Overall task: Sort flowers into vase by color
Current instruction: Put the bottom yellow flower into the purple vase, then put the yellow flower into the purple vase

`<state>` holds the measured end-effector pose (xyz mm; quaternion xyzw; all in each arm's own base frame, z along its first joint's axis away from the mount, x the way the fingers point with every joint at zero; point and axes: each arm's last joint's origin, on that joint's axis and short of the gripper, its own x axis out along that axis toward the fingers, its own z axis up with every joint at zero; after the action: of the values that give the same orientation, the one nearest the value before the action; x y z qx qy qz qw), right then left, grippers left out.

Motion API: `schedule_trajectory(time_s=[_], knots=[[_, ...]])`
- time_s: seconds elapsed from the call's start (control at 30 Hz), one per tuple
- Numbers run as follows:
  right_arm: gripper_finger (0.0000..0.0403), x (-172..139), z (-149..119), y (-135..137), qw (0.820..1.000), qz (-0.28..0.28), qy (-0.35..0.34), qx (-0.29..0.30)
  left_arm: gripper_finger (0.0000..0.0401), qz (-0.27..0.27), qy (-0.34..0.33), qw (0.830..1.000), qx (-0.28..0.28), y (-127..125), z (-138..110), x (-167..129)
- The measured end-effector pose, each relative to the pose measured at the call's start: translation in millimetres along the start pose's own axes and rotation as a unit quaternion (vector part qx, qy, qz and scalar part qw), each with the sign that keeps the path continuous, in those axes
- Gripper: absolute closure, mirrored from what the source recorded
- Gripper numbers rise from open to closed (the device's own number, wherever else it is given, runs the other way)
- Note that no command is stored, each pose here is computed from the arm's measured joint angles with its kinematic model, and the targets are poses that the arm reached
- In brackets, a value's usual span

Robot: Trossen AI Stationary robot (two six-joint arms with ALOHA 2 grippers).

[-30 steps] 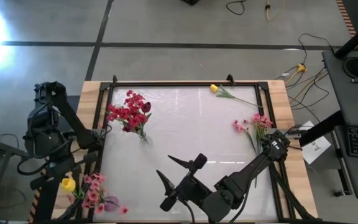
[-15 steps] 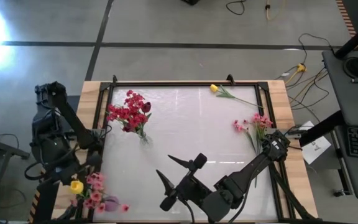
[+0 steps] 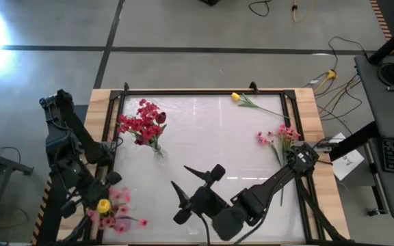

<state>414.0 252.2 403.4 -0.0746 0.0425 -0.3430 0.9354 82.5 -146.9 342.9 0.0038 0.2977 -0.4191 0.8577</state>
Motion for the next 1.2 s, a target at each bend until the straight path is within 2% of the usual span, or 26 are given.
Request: schedule_trajectory(time_s=[0.23,0.43,0.57,0.7,0.8,0.9,1.07,1.2], knots=[[0.0144,25,-25,-17,0.997,0.025,0.075,0.019,0.0315,0.021,0.058,0.996,-0.069,-2,9,-18],[0.0144,49,-49,-45,0.985,0.003,0.175,0.013,0.0248,0.023,0.093,0.991,-0.093,-7,25,-40],[0.0144,58,-67,-69,0.964,-0.035,0.262,0.013,0.0210,0.012,0.093,0.988,-0.120,-10,32,-48],[0.0144,67,-83,-95,0.932,-0.103,0.346,0.030,0.0179,0.027,0.119,0.983,-0.137,-9,34,-64],[0.0144,76,-90,-105,0.920,-0.087,0.381,0.017,0.0164,0.054,0.096,0.985,-0.136,-6,35,-85],[0.0144,84,-100,-126,0.900,-0.105,0.423,0.007,0.0159,0.081,0.055,0.987,-0.130,-1,34,-106],[0.0144,93,-127,-168,0.868,-0.147,0.474,-0.005,0.0159,0.147,-0.010,0.982,-0.115,13,14,-133],[0.0144,102,-149,-209,0.852,-0.142,0.504,0.025,0.0159,0.173,-0.027,0.977,-0.121,25,-13,-138]])
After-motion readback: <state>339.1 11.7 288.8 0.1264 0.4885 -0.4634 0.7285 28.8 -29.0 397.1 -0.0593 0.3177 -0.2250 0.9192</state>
